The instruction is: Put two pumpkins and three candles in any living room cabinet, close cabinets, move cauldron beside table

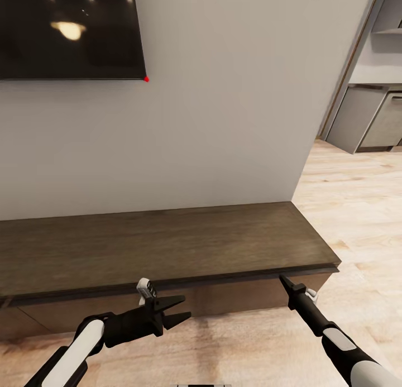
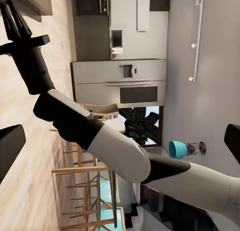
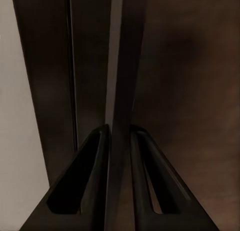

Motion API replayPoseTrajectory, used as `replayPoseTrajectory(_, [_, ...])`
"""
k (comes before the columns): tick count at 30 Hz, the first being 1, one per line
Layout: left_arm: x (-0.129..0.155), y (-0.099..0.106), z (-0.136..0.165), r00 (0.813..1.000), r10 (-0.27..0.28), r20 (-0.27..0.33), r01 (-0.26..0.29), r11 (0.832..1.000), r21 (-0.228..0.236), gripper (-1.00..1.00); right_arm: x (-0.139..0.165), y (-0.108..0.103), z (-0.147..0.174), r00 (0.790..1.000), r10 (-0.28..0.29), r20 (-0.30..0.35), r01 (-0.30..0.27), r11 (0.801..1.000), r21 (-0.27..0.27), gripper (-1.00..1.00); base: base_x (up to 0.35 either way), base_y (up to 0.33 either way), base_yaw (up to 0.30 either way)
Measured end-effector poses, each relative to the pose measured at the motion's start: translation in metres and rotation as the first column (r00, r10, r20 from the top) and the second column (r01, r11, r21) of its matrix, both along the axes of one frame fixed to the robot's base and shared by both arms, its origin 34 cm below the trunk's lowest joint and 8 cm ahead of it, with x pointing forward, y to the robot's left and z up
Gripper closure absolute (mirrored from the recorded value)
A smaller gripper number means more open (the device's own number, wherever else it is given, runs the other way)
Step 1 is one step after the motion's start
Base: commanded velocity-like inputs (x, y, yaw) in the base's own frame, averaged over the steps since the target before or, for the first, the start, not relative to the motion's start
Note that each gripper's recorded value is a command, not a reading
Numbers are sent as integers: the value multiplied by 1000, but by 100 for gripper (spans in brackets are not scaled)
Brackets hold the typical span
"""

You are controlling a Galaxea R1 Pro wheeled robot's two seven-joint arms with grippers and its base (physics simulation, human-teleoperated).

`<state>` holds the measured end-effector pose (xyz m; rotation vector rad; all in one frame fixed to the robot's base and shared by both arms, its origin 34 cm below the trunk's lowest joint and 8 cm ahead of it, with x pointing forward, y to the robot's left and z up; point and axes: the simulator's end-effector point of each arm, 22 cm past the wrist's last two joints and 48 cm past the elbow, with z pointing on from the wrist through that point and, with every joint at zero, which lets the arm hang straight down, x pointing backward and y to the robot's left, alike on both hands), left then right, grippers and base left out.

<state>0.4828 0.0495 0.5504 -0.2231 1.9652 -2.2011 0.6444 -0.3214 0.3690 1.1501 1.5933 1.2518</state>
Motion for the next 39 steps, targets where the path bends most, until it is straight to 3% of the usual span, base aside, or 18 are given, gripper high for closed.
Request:
replayPoseTrajectory(12, [0,0,0,1000,-1,0,1,1000,0,-100,0,0,0,1000,0,-1,0,1000,0,100,-6,0,0])
replayPoseTrajectory(27, [0,-1,0,1000,-2,-1,2,1000,0,-100,2,-8,-1,1000,-30,-10,30,1000,8,100,-273,-5,0])
replayPoseTrajectory(39, [0,-1,-1,1000,-2,-1,2,1000,1,-100,0,8,0,999,34,-2,-34,999,-18,100,-279,-93,0])
